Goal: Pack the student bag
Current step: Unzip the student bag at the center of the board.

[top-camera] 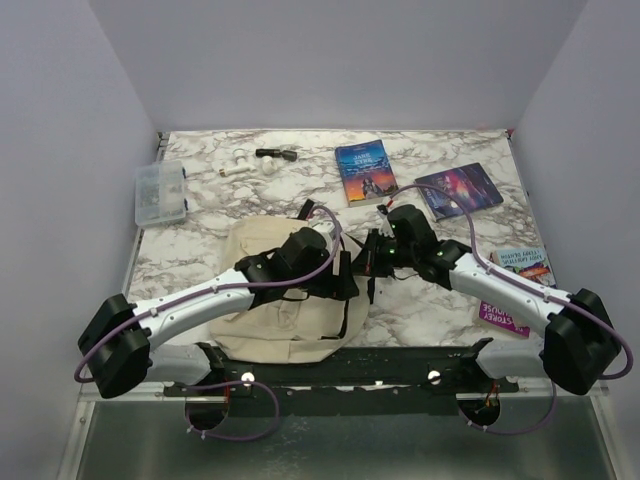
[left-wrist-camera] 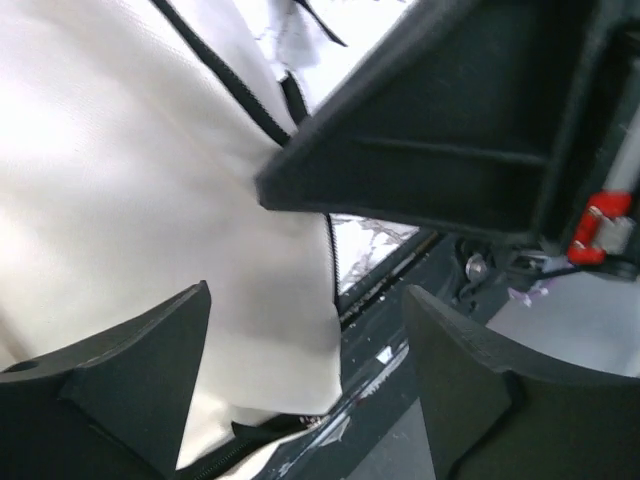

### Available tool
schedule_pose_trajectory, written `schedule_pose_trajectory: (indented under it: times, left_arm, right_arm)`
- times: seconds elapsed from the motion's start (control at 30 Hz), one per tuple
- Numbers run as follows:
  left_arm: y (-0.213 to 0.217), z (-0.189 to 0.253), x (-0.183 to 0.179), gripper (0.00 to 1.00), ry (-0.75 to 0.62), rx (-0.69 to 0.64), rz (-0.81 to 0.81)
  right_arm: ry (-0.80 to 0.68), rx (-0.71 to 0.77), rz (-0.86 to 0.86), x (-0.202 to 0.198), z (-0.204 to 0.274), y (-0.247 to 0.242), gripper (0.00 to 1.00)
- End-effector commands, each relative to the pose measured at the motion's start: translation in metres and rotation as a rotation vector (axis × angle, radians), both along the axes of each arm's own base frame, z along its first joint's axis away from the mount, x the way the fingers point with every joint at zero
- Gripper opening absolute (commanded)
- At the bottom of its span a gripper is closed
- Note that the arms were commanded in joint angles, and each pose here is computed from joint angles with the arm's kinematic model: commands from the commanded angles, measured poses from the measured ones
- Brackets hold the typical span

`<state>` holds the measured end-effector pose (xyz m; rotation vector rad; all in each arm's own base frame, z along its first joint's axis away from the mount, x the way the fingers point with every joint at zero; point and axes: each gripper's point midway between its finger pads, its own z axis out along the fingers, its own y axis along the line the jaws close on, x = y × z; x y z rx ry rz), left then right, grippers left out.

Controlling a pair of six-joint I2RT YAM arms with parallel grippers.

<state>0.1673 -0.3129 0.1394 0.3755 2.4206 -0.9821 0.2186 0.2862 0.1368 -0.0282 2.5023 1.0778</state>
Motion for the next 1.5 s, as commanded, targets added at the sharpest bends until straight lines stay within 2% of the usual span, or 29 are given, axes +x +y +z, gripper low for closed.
schedule_pose_trajectory:
  times: [0.0, 0.1, 0.17, 0.37, 0.43, 0.53, 0.57, 0.6, 0.7, 0.87, 0.93, 1.1, 1.17, 1.33, 1.47]
  left_arm:
    - [0.011, -0.009, 0.017, 0.69, -0.033, 0.114, 0.082]
    - [0.023, -0.014, 0.020, 0.56, -0.051, 0.172, 0.108]
    - [0.028, -0.017, 0.020, 0.54, -0.051, 0.194, 0.108]
    - [0.018, -0.019, 0.018, 0.57, -0.034, 0.178, 0.075]
    - [0.017, -0.021, 0.019, 0.52, -0.033, 0.186, 0.070]
    - [0.021, -0.026, 0.021, 0.26, -0.030, 0.232, 0.074]
    - [0.026, -0.027, 0.024, 0.11, -0.041, 0.260, 0.091]
    - [0.032, -0.028, 0.027, 0.01, -0.049, 0.291, 0.113]
    - [0.057, -0.021, 0.037, 0.00, -0.102, 0.349, 0.225]
    - [0.089, 0.004, 0.045, 0.00, -0.195, 0.292, 0.397]
    - [0.094, 0.009, 0.046, 0.00, -0.206, 0.261, 0.414]
    - [0.085, -0.001, 0.037, 0.00, -0.151, 0.231, 0.357]
    - [0.083, -0.008, 0.033, 0.00, -0.126, 0.235, 0.347]
    - [0.073, -0.021, 0.024, 0.00, -0.077, 0.218, 0.288]
    - [0.053, -0.022, 0.018, 0.00, -0.043, 0.171, 0.202]
  right_arm:
    - [-0.022, 0.030, 0.015, -0.001, 0.020, 0.002, 0.02]
    - [-0.035, 0.018, 0.012, 0.000, 0.023, 0.000, 0.04]
    - [-0.040, 0.028, 0.017, 0.000, 0.026, 0.001, 0.04]
    - [-0.045, 0.057, 0.035, 0.000, 0.032, 0.006, 0.04]
    - [-0.042, 0.054, 0.036, 0.000, 0.032, 0.006, 0.04]
    - [-0.046, 0.035, 0.031, 0.000, 0.029, 0.003, 0.07]
    - [-0.050, 0.023, 0.030, 0.000, 0.028, 0.001, 0.10]
    - [-0.055, -0.005, 0.019, 0.002, 0.024, -0.003, 0.13]
    - [-0.059, -0.082, -0.017, 0.006, 0.014, -0.015, 0.26]
    - [-0.061, -0.073, 0.005, 0.002, 0.008, -0.014, 0.47]
    - [-0.054, -0.060, -0.006, 0.004, 0.011, -0.012, 0.55]
    - [-0.144, 0.001, -0.015, 0.020, 0.047, -0.005, 0.76]
    - [-0.175, -0.009, -0.059, 0.039, 0.060, -0.014, 0.82]
    - [-0.178, 0.029, -0.197, 0.106, 0.073, -0.060, 0.89]
    - [-0.132, -0.035, -0.307, 0.166, 0.043, -0.103, 0.91]
